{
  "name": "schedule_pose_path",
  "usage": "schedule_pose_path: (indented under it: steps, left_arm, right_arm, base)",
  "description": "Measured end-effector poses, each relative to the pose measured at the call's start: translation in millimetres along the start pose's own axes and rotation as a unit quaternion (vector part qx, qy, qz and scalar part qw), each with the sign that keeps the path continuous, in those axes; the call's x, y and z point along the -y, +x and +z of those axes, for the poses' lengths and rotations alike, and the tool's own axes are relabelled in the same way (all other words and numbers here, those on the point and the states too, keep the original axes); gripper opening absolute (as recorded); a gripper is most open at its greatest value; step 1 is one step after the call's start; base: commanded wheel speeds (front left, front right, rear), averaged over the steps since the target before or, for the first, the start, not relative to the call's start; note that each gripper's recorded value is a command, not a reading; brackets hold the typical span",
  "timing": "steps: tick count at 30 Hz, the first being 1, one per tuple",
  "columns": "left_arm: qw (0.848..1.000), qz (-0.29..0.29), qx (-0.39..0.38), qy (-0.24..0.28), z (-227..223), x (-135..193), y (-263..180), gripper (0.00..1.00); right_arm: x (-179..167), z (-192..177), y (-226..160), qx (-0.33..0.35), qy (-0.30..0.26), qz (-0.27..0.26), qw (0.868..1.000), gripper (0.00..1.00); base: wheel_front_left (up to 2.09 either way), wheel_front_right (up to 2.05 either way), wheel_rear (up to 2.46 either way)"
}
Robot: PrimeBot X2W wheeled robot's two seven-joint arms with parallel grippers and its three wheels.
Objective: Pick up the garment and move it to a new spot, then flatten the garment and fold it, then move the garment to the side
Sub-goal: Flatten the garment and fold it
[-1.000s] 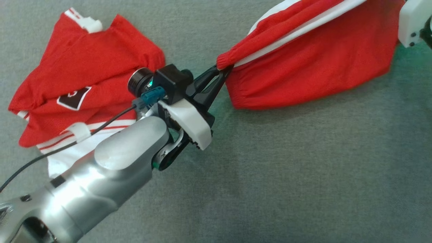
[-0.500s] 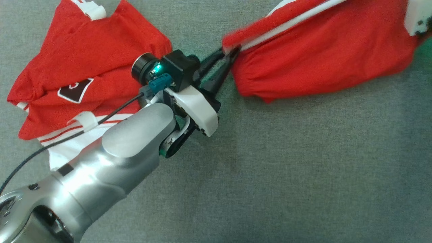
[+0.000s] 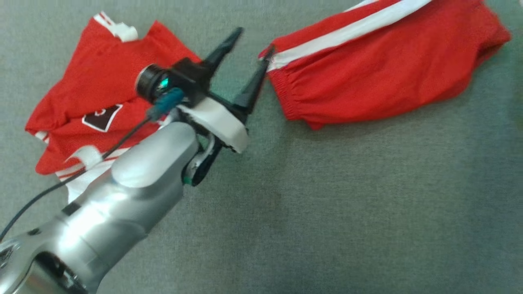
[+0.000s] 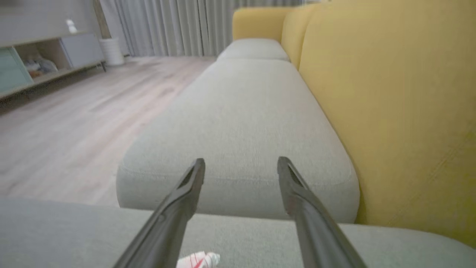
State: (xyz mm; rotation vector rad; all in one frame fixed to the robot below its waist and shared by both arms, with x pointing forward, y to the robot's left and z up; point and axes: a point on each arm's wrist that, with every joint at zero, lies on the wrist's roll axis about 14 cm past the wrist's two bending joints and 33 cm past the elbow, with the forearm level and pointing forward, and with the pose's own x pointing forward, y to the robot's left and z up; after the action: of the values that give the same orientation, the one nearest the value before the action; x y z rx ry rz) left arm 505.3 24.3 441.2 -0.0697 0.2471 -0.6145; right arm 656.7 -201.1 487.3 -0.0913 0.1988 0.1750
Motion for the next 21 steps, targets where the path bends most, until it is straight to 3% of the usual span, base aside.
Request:
schedule_pose_path:
  steps: [4,12,17,21]
  left_arm:
    - [0.998,0.045,0.034,-0.015,21.6,-13.3,-11.7,1.00]
    - [0.989,0.104,0.101,-0.034,53.9,-15.8,-45.1,1.00]
    - [0.978,0.161,0.124,-0.050,51.0,-19.8,-78.6,1.00]
    - [0.976,0.167,0.127,-0.057,43.0,-9.4,-90.9,1.00]
  right_arm:
    - [-2.7,38.4,-16.5,0.055,0.005,0.008,0.998,1.00]
    - [-19.1,65.7,-72.1,0.127,0.037,0.039,0.991,1.00]
    - [-23.7,46.6,-128.5,0.152,0.073,0.022,0.985,1.00]
    - [-28.4,23.6,-163.3,0.153,0.097,-0.001,0.983,1.00]
  base:
    - [0.00,0.00,0.00]
    - [0.00,0.00,0.00]
    - [0.00,0.00,0.00]
    - [0.00,0.00,0.00]
